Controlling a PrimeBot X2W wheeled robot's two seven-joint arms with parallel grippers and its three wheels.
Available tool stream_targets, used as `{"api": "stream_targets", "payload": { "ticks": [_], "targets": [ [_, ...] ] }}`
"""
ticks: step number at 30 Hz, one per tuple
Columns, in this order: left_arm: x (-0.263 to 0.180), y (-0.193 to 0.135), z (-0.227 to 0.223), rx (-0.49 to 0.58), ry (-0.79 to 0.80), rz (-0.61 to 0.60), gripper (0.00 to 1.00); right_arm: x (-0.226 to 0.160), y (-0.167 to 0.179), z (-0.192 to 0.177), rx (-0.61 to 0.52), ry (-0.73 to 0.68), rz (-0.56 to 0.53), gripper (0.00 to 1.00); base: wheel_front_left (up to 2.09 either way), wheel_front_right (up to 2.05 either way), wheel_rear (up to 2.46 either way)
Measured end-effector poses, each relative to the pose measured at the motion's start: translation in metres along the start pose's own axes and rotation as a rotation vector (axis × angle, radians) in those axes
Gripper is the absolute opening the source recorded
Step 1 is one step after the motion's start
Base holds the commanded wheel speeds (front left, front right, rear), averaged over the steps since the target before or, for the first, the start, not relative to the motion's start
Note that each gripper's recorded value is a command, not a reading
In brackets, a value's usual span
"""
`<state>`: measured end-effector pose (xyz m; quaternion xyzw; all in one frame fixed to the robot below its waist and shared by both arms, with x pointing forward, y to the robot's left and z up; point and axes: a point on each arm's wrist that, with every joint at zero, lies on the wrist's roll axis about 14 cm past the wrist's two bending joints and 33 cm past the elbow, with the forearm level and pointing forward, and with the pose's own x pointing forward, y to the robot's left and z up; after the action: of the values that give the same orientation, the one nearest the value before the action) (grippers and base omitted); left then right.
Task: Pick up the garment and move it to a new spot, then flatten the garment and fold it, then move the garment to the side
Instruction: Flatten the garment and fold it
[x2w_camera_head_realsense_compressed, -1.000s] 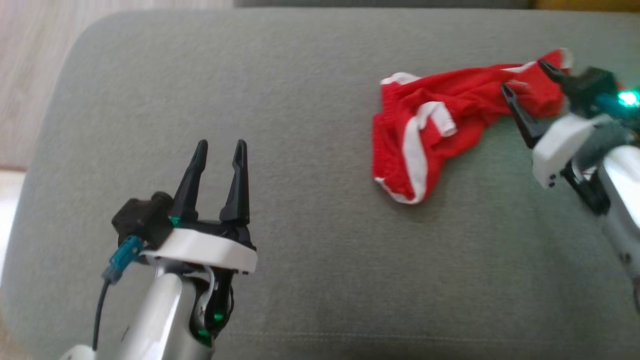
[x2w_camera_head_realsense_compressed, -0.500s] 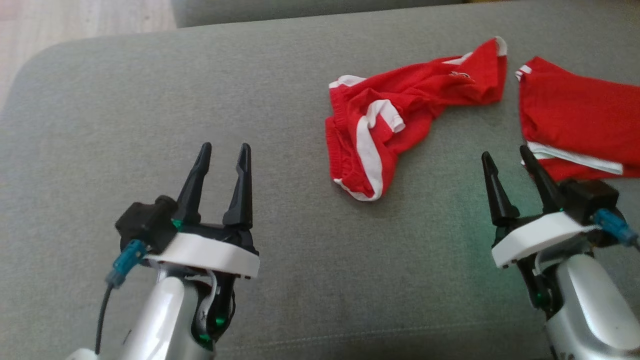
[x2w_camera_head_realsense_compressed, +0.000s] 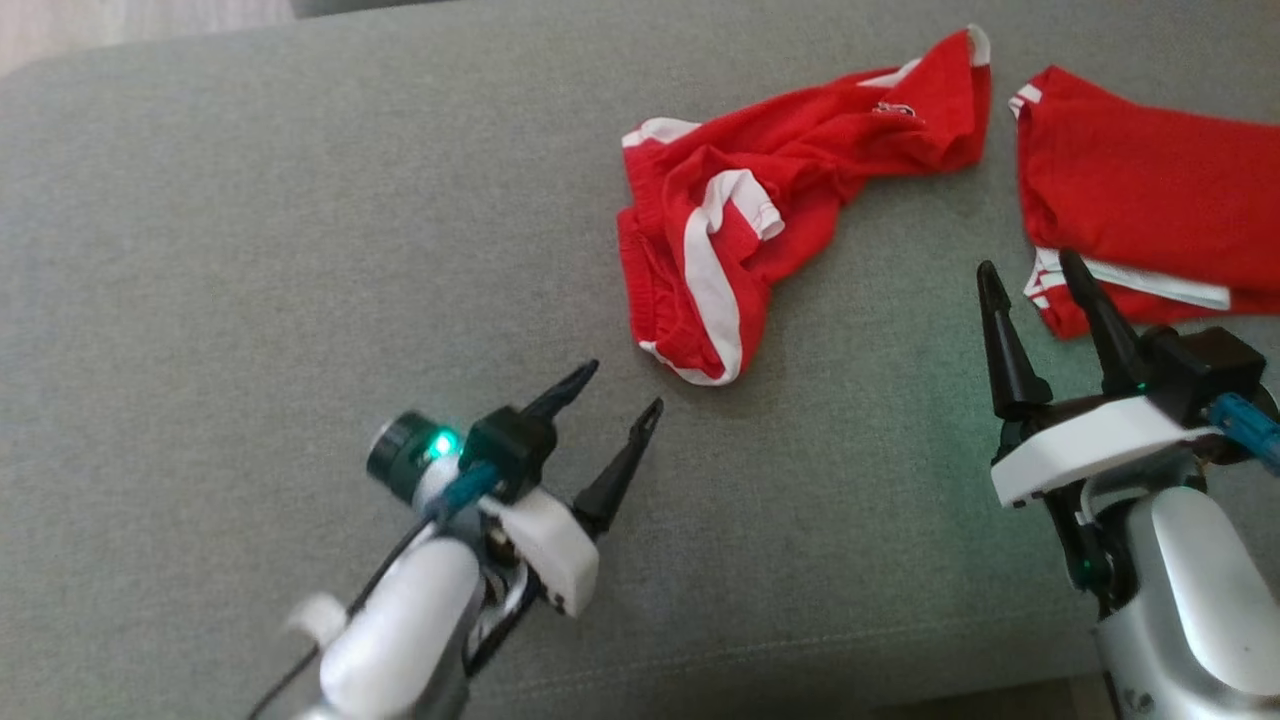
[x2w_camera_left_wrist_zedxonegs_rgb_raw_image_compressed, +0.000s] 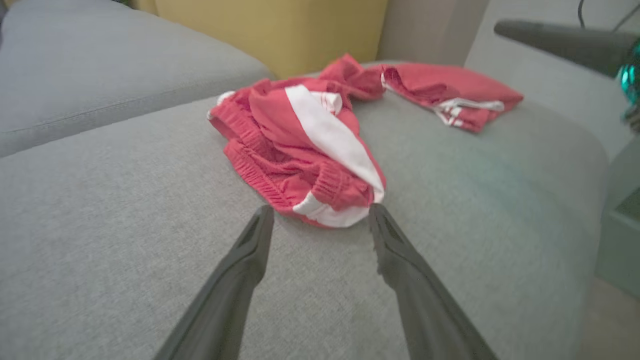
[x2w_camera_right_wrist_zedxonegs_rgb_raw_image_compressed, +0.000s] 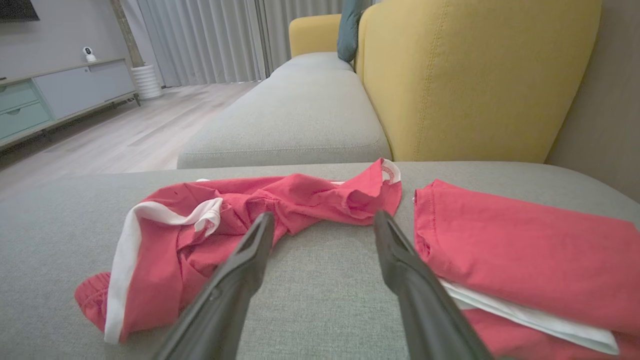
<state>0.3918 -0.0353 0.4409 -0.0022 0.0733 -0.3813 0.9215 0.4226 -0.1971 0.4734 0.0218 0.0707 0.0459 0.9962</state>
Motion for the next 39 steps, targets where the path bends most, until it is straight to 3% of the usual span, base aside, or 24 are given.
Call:
{"api": "stream_targets", "payload": {
  "ticks": [8, 13, 28, 30, 31, 39],
  "targets": [
    [0.032, -0.001, -0.016, 0.134, 0.089, -0.125, 1.00, 0.001, -0.005, -0.012, 0.009, 0.029, -0.025, 1.00, 0.00, 0.00, 0.00],
    [0.041, -0.007, -0.028, 0.139, 0.124, -0.180, 1.00, -0.002, -0.011, -0.018, 0.010, 0.045, -0.043, 1.00, 0.00, 0.00, 0.00],
    [0.049, 0.000, -0.039, 0.168, 0.163, -0.198, 1.00, -0.002, -0.013, -0.019, 0.001, 0.051, -0.048, 1.00, 0.00, 0.00, 0.00],
    [0.049, 0.001, -0.042, 0.155, 0.173, -0.193, 0.23, 0.000, -0.012, -0.018, -0.003, 0.048, -0.044, 1.00, 0.00, 0.00, 0.00],
    [0.049, 0.001, -0.042, 0.146, 0.173, -0.188, 0.00, 0.001, -0.011, -0.017, -0.007, 0.045, -0.041, 1.00, 0.00, 0.00, 0.00],
    [0.051, 0.012, -0.019, 0.129, 0.113, -0.143, 0.00, 0.010, 0.010, -0.015, -0.015, 0.042, 0.025, 1.00, 0.00, 0.00, 0.00]
  ]
}}
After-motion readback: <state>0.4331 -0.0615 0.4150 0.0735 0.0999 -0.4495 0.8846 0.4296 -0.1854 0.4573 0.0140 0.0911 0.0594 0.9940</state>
